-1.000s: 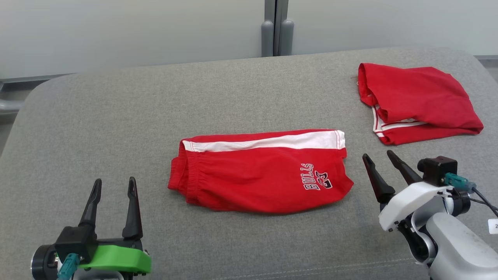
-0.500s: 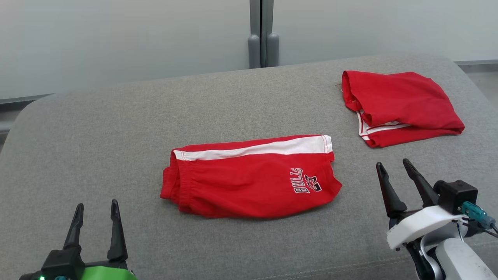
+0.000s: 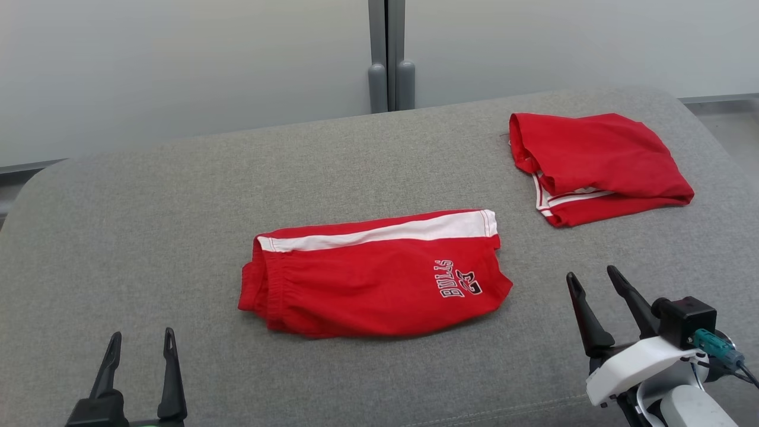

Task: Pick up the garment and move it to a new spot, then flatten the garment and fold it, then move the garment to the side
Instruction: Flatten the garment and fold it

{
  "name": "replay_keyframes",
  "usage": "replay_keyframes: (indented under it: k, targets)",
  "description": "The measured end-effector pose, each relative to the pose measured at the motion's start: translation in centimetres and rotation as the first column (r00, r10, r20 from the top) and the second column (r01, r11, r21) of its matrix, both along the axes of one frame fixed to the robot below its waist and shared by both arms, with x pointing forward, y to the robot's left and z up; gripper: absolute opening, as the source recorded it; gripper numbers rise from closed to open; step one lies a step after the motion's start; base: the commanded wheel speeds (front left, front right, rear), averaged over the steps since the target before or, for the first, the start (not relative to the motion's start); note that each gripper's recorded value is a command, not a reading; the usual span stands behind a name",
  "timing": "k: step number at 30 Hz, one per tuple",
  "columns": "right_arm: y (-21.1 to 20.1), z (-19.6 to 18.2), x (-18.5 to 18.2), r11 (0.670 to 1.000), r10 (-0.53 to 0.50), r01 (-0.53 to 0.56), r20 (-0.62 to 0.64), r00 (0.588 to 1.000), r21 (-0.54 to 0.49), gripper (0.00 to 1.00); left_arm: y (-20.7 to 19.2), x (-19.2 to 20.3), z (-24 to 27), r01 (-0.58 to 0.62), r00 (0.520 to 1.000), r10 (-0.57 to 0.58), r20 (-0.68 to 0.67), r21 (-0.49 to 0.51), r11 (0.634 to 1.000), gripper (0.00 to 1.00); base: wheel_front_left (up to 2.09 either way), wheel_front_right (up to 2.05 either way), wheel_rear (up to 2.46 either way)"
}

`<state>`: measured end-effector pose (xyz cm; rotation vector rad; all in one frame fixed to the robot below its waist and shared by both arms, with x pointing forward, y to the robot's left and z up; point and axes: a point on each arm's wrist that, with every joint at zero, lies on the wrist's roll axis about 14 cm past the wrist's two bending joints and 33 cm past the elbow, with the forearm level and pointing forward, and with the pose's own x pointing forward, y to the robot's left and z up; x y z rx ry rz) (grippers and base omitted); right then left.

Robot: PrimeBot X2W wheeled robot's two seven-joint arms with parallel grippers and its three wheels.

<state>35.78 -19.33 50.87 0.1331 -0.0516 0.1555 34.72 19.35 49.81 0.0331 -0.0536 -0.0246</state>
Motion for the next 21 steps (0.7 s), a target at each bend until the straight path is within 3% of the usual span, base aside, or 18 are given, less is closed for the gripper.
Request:
replay_keyframes:
  k: [21]
  targets:
    - [0.24,-0.49,0.26,1.0,0.006,-0.007,-0.019,1.0,-0.004,1.0,0.72,-0.31,-0.83,-0.026,0.999,0.026,-0.026,0.0,1.0,1.0,0.0,0.0,0.0]
